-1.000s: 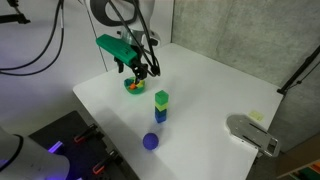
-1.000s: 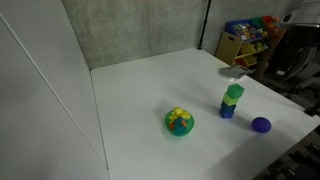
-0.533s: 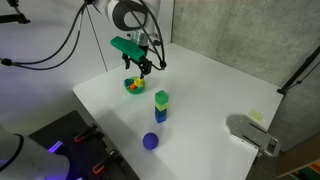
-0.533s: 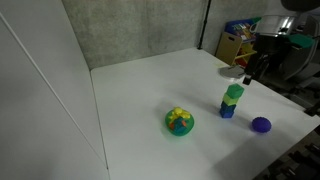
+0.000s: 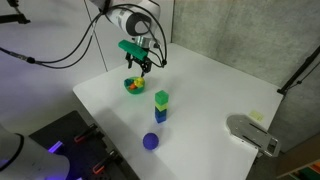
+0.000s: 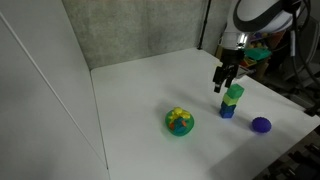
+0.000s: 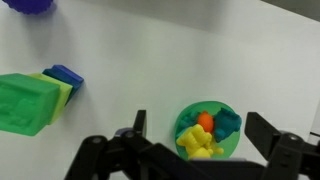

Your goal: Remove the green toy from the green bowl and put it on the table

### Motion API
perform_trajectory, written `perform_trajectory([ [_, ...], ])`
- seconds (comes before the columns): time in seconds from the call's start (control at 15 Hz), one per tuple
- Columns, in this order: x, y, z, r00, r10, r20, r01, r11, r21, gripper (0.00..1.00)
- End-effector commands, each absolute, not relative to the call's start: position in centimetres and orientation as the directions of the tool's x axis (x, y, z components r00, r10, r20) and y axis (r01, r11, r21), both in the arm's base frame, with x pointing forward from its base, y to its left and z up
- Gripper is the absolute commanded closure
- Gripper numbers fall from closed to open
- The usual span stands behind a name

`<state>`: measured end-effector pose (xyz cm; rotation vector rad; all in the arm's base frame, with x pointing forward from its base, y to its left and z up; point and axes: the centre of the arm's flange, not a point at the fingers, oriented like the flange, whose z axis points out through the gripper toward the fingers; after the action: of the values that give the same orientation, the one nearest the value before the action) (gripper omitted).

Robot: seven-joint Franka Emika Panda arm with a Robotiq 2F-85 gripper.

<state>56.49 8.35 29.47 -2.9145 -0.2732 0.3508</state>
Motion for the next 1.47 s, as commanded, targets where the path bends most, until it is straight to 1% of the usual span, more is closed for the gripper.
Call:
perform_trajectory([
  [0.0,60.7,11.3,27.7,0.954,0.161,-0.252,0.110,-0.972,-0.206,0.00],
  [0.53,65.5,17.5,22.6,0.947,0.100,-0.306,0.031,-0.975,-0.221,0.00],
  [0.8,66.7,19.3,20.4,0.932,0.080,-0.354,-0.004,-0.973,-0.229,0.00],
  [1.07,66.3,20.6,17.8,0.914,0.068,-0.399,-0.023,-0.975,-0.219,0.00],
  [1.27,64.9,21.9,15.8,0.904,0.075,-0.421,-0.011,-0.980,-0.198,0.00],
  [1.4,63.8,22.9,14.8,0.914,0.073,-0.399,0.004,-0.985,-0.170,0.00],
])
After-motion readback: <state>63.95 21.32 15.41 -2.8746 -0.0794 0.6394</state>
